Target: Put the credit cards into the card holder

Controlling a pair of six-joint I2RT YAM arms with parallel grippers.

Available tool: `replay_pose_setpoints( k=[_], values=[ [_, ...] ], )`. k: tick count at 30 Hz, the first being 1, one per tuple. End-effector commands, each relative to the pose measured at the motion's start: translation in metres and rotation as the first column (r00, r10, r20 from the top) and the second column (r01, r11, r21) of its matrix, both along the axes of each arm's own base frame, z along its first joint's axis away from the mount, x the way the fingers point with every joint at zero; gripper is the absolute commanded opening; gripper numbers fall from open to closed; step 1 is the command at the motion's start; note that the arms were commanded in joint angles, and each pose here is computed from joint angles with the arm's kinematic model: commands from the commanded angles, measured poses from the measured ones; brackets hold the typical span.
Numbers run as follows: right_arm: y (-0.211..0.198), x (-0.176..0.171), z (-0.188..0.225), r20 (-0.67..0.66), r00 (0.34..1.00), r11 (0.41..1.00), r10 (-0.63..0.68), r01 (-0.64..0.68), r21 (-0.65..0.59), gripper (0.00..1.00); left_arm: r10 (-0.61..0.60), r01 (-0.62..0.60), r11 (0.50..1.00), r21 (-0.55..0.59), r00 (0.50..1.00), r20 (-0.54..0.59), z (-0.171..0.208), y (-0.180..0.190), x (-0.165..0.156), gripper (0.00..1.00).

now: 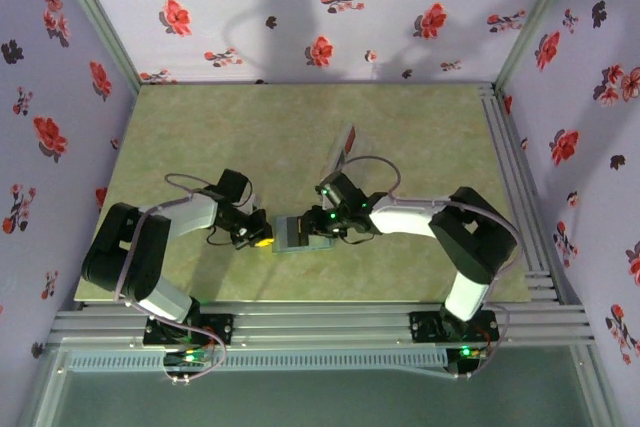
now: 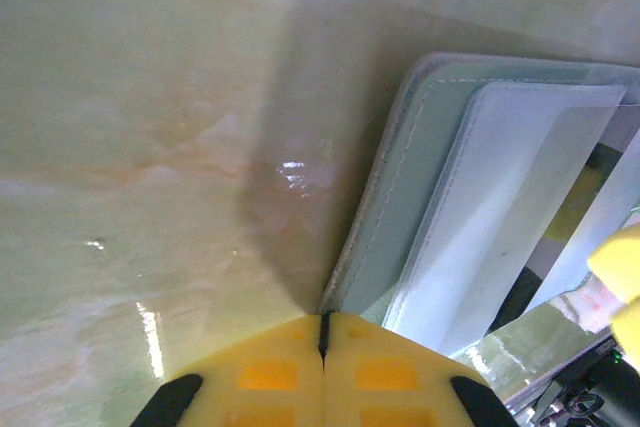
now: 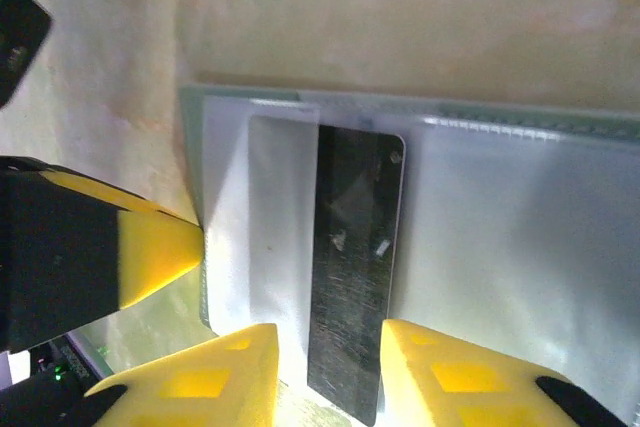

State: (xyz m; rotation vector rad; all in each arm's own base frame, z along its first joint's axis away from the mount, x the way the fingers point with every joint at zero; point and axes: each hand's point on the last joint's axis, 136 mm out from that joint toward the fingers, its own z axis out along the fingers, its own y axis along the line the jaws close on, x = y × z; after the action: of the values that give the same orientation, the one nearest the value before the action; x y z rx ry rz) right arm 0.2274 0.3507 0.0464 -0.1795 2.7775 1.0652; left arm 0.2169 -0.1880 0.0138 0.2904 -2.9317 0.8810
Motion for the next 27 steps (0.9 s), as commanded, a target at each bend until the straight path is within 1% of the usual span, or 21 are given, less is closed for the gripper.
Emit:
replay_pose_setpoints(
  k=[1,8,12,13,18,27],
  values=[
    [-0.004,0.006,0.004,0.053,0.999,0.999,0.001,0.001,-0.046,0.35,-0.025,0.026,1.000,0.010,1.000,-0.007,-0.012,-0.002,-0.008,0.05],
    [-0.003,0.008,-0.015,0.036,0.999,0.995,0.004,0.000,-0.100,0.34,-0.024,0.024,1.000,0.006,1.000,-0.004,-0.013,-0.002,-0.008,0.05],
    [0.005,0.007,-0.021,0.032,0.999,0.992,0.030,-0.026,-0.120,0.18,-0.024,0.024,1.000,0.005,1.000,-0.004,-0.014,-0.003,-0.008,0.04],
    [0.007,0.006,-0.022,0.032,0.999,0.991,0.038,-0.033,-0.126,0.16,-0.024,0.024,1.000,0.003,1.000,-0.001,-0.013,-0.003,-0.007,0.04],
    [0.013,0.002,-0.021,0.044,0.996,0.987,0.074,-0.067,-0.148,0.14,-0.024,0.024,1.000,-0.001,1.000,0.002,-0.013,-0.005,-0.005,0.04],
    [0.026,0.000,-0.017,0.045,0.994,0.988,0.103,-0.097,-0.122,0.13,-0.023,0.023,1.000,-0.004,1.000,0.004,-0.013,-0.007,-0.003,0.03]
  ],
)
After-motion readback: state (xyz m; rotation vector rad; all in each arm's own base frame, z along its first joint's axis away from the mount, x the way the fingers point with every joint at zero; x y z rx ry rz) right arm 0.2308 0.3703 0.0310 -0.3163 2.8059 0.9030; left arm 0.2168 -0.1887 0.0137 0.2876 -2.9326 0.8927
